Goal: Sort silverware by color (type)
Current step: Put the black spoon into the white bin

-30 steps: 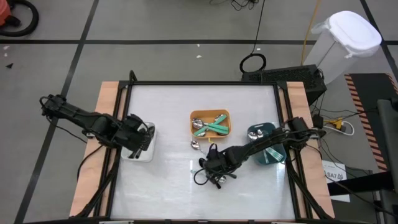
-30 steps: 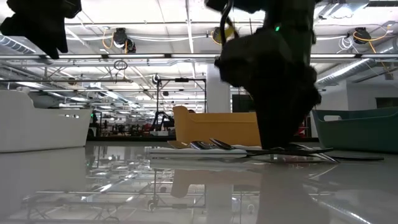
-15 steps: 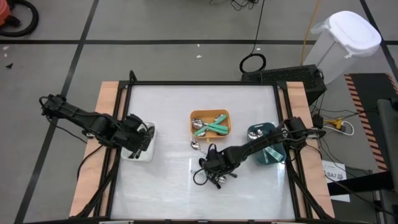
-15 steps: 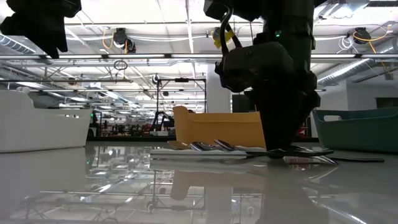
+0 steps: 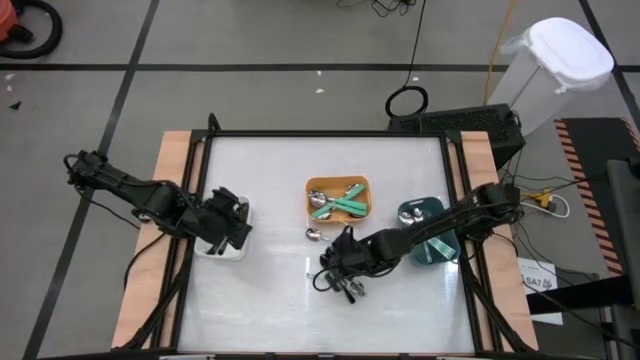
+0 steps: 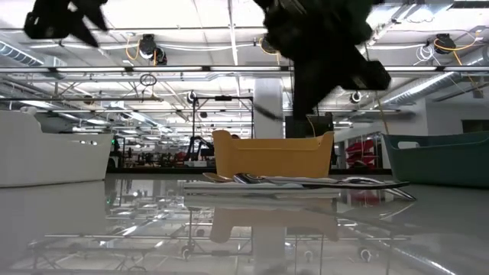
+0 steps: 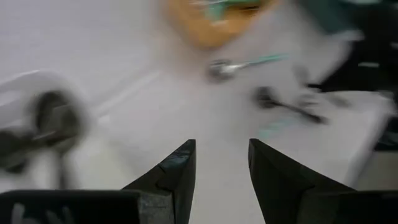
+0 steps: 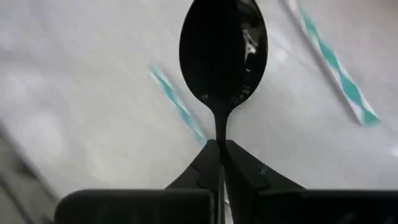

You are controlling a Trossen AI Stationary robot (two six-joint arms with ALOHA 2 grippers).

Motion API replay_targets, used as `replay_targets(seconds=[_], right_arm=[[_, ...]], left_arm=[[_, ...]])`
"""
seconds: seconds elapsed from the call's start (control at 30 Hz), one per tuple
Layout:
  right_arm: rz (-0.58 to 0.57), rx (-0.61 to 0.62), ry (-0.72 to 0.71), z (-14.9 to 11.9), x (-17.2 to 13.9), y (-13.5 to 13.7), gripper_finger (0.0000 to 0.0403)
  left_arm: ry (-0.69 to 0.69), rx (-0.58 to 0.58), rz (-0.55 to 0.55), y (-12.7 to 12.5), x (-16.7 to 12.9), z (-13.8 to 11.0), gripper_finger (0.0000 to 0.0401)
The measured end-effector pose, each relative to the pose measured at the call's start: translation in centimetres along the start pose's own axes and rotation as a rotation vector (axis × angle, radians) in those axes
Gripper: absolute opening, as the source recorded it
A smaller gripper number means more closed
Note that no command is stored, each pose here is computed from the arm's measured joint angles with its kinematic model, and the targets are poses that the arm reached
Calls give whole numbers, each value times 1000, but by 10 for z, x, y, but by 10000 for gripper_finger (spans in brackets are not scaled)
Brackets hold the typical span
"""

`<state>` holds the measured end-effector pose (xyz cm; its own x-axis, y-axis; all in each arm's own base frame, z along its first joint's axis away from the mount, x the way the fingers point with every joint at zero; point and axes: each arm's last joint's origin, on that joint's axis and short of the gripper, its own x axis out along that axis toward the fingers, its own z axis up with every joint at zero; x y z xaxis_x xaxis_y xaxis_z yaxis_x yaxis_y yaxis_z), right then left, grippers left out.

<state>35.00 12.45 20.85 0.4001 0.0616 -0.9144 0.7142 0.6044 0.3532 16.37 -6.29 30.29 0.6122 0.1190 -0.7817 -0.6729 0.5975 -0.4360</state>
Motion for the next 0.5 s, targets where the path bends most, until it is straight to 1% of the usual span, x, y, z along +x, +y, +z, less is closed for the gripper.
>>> replay_targets(seconds=[0.1,0.23,0.3,0.37,0.43,0.5], right_arm=[[119,125,-156,7,-18,11,4],[272,285,-368,17,-41,22,3],[330,333,-475,22,-51,26,2],[362,374,-582,29,-59,27,2],[382,411,-670,35,-63,28,1],[397,421,-729,41,-65,29,1]], left_arm=[[-43,47,-157,-17,-3,-1,162],[-160,84,-301,-36,-9,-4,213],[-219,130,-337,-45,-10,-8,242],[-283,210,-351,-54,-9,-14,265],[-328,299,-341,-63,-4,-21,280],[-350,360,-331,-71,4,-28,287]])
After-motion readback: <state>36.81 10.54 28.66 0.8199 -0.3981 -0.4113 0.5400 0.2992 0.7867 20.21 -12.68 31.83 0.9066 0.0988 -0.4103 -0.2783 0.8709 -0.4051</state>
